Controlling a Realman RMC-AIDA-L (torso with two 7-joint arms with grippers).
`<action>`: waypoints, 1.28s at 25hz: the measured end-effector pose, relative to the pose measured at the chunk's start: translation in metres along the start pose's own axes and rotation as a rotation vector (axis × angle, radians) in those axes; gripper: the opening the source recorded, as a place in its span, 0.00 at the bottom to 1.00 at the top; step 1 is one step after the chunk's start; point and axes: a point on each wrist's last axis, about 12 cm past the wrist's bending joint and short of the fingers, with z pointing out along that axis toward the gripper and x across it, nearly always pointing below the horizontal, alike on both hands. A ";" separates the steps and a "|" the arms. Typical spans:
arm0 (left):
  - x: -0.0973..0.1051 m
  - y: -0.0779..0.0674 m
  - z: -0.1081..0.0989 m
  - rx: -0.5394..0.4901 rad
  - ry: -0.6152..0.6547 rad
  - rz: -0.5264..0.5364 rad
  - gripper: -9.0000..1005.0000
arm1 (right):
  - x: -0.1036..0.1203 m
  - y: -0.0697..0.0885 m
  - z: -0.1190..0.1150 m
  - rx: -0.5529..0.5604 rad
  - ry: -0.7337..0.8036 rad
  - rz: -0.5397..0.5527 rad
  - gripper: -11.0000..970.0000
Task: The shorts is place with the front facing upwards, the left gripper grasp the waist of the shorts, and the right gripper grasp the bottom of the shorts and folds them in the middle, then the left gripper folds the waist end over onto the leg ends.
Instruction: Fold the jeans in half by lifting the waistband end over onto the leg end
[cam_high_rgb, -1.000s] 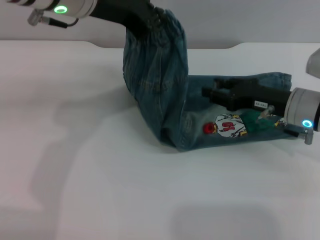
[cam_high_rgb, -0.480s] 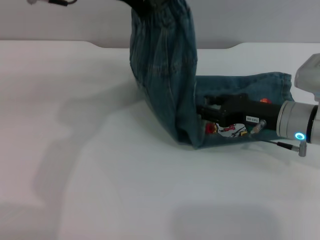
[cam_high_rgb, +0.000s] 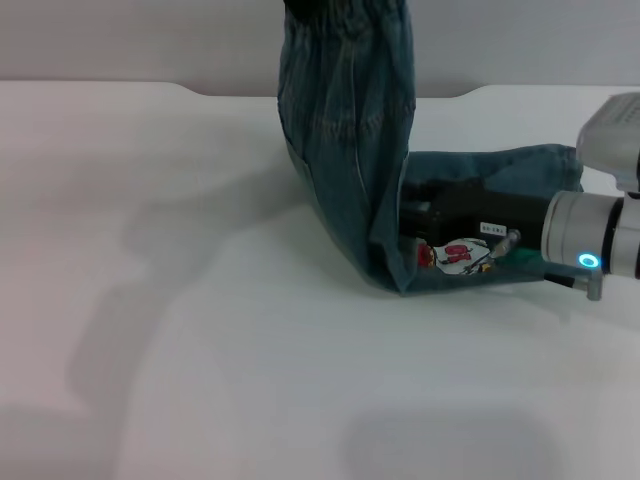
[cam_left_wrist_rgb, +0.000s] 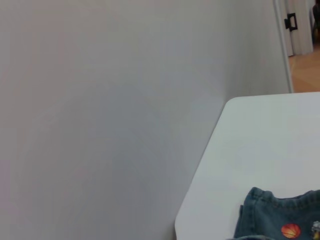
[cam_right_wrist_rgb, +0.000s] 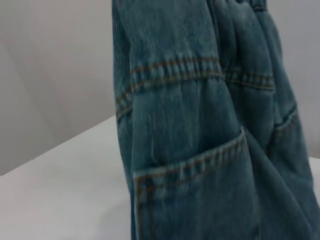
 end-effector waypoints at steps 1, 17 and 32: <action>0.000 -0.001 0.000 0.003 0.001 0.001 0.04 | -0.001 0.001 0.001 -0.005 0.002 -0.003 0.49; -0.011 -0.014 -0.008 0.000 -0.030 0.049 0.04 | -0.023 0.024 0.033 -0.128 0.044 -0.056 0.49; -0.010 -0.019 -0.009 0.005 -0.029 0.058 0.03 | -0.031 0.029 0.041 -0.159 0.052 -0.081 0.49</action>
